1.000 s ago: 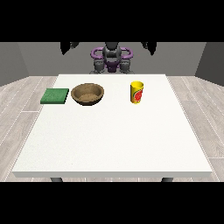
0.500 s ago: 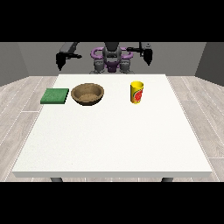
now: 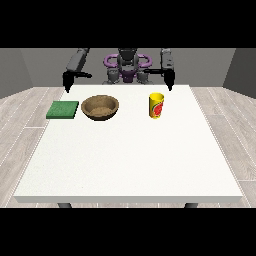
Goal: Pick the cup and pour the ball into the bowl, then pick the bowl and place it on the pad
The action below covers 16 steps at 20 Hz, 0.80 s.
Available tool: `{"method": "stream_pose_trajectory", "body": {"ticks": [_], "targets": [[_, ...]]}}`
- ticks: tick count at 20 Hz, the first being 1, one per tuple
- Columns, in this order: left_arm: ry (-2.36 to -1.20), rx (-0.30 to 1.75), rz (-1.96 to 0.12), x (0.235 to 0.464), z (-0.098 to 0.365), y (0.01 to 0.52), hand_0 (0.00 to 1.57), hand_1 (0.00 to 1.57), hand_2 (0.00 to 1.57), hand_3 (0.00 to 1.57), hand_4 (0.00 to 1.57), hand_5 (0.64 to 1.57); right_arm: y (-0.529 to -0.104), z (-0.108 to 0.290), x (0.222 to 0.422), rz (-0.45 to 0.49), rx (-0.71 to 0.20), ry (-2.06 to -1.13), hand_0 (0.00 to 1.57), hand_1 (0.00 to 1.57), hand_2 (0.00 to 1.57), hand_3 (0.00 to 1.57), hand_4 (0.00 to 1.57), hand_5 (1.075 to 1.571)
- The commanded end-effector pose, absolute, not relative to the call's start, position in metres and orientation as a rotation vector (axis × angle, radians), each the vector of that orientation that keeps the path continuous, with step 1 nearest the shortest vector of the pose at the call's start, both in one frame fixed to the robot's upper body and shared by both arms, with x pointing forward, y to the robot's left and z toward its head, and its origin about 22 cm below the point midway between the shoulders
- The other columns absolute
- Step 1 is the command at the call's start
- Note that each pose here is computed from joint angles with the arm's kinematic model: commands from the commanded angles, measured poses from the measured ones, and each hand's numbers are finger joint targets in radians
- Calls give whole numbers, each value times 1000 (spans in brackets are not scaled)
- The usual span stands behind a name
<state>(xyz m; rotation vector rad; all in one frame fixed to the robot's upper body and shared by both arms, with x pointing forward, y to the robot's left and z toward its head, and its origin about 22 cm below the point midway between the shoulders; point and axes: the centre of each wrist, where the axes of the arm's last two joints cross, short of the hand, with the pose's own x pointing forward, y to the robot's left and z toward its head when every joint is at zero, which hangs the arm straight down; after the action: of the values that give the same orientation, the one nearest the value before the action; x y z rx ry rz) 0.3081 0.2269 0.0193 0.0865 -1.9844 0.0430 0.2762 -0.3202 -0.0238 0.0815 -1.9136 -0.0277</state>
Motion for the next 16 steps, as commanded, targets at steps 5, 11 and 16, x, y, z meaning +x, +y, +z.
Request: {"method": "stream_pose_trajectory", "body": {"ticks": [5, 11, 16], "targets": [[-2033, 170, 79, 351, 26, 255, 0, 0, 0, 0, 0, 1440, -313, -38, 291, -28, 135, -1977, 0, 0, 0, 0, 0, 1547], [-2067, 187, 130, 357, 2, 289, 0, 0, 0, 0, 0, 1412, -323, -29, 295, 24, 153, -2040, 0, 0, 0, 0, 0, 1547], [-2119, 215, 117, 375, 12, 283, 0, 0, 0, 0, 0, 1393, -318, -30, 309, 25, 163, -2082, 0, 0, 0, 0, 0, 1548]]}}
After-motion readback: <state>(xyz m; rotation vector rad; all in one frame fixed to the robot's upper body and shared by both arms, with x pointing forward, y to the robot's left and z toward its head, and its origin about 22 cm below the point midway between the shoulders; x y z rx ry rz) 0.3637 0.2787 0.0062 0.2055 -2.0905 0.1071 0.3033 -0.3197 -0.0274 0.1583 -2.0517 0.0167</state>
